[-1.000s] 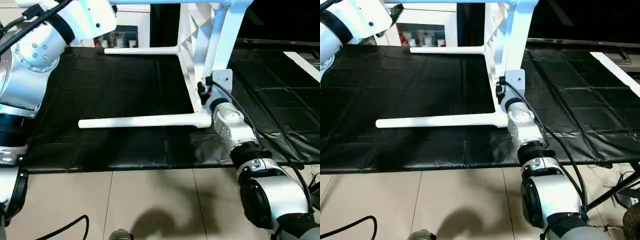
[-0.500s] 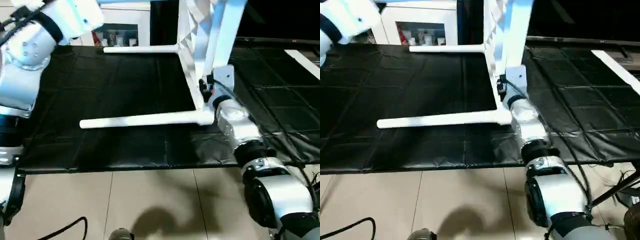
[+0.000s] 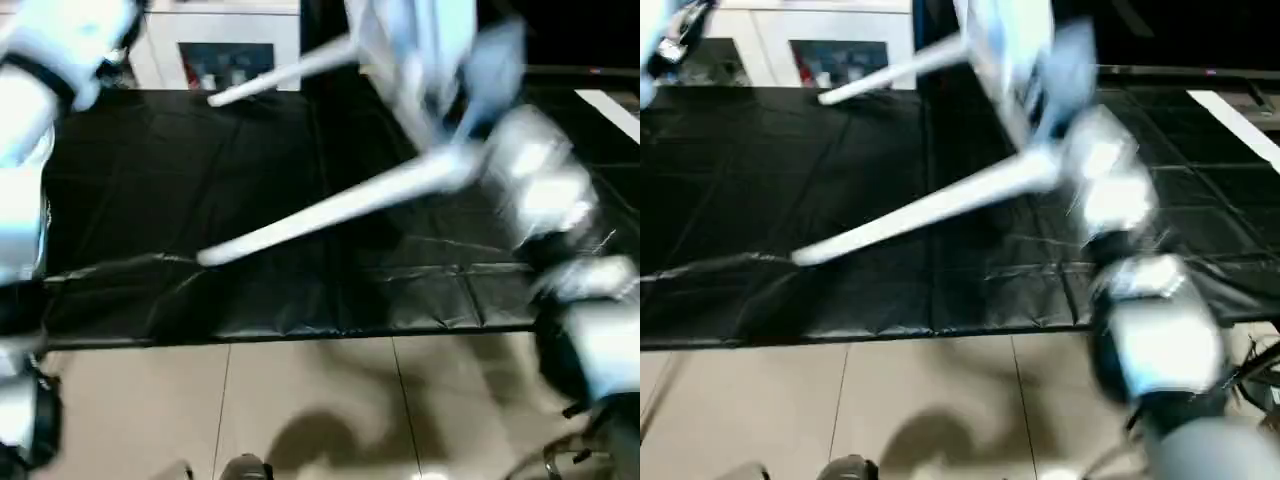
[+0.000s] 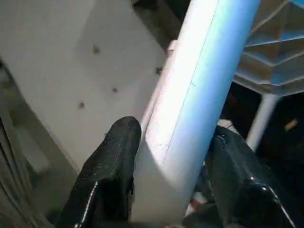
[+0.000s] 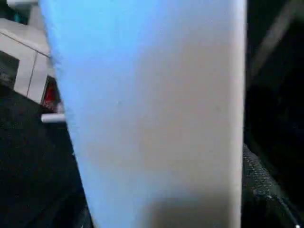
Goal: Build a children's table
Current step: Flip table
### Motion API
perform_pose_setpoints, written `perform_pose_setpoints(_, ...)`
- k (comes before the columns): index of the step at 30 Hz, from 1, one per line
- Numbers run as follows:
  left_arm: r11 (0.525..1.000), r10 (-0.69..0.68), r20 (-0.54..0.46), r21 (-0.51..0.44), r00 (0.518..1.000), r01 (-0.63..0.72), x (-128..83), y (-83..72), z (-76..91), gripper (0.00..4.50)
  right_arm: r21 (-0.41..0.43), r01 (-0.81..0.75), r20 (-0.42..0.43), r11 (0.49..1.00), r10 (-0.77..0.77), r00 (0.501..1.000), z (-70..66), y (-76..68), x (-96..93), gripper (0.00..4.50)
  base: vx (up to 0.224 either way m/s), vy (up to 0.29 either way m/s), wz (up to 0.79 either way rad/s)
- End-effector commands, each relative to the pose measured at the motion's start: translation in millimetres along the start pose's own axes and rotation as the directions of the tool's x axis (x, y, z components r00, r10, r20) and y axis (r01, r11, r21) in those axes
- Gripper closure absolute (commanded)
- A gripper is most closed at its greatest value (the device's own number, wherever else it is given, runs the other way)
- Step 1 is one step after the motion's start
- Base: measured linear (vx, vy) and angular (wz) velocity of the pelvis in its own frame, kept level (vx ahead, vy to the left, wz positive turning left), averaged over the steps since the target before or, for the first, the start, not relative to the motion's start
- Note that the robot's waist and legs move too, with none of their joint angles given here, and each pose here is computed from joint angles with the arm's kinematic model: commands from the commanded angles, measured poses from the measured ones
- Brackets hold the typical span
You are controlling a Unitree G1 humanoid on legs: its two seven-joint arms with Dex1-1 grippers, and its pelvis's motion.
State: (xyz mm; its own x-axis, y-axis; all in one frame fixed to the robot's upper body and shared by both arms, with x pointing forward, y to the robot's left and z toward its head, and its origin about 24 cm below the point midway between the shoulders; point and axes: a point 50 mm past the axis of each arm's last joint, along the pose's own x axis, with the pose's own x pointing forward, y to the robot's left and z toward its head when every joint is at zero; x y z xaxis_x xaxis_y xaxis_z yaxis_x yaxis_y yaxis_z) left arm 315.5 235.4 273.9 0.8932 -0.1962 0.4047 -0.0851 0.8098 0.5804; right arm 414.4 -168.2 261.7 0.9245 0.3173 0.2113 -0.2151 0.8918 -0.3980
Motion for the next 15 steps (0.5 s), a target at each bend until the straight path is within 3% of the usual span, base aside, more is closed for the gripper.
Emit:
perform_pose_setpoints(1, 0.962, -0.131, -0.149, -0.259, 0.98, 0.089, -12, -43.6, -41.5, 2.47, 0.047, -0.009, 0.184, 0.999, 0.0, 0.983, 51.4, -19.7, 2.6, 2.61, 0.0, 0.0, 0.0)
perform_pose_setpoints(5, 0.95, -0.158, -0.176, -0.297, 0.972, 0.101, -20, -60.7, -48.0, 2.49, 0.017, -0.12, 0.12, 0.993, 0.117, 0.986, 46.4, -16.2, 2.8, 2.61, 0.0, 0.0, 0.0)
perform_pose_setpoints(6, 0.948, -0.16, -0.179, -0.301, 0.971, 0.101, -21, -62.2, -48.2, 2.49, 0.01, -0.134, 0.109, 0.991, 0.132, 0.985, 44.9, -15.1, 2.8, 2.26, 0.0, 0.0, 0.0)
perform_pose_setpoints(7, 0.945, -0.16, -0.181, -0.311, 0.97, 0.098, -20, -63.5, -47.6, 2.5, 0.008, -0.152, 0.099, 0.988, 0.151, 0.984, 41.4, -10.8, 4.2, 2.26, 0.0, 0.0, 0.0)
perform_pose_setpoints(9, 0.945, -0.157, -0.181, -0.314, 0.971, 0.094, -19, -62.4, -47.0, 2.5, 0.014, -0.164, 0.101, 0.986, 0.162, 0.982, 40.9, -8.1, 5.2, 1.9, 0.0, 0.0, 0.0)
perform_pose_setpoints(15, 0.945, -0.148, -0.186, -0.315, 0.971, 0.084, -16, -57.8, -45.9, 2.51, 0.022, -0.163, 0.148, 0.986, 0.158, 0.976, 46.9, -4.8, 7.3, 1.44, 0.0, 0.0, 0.0)
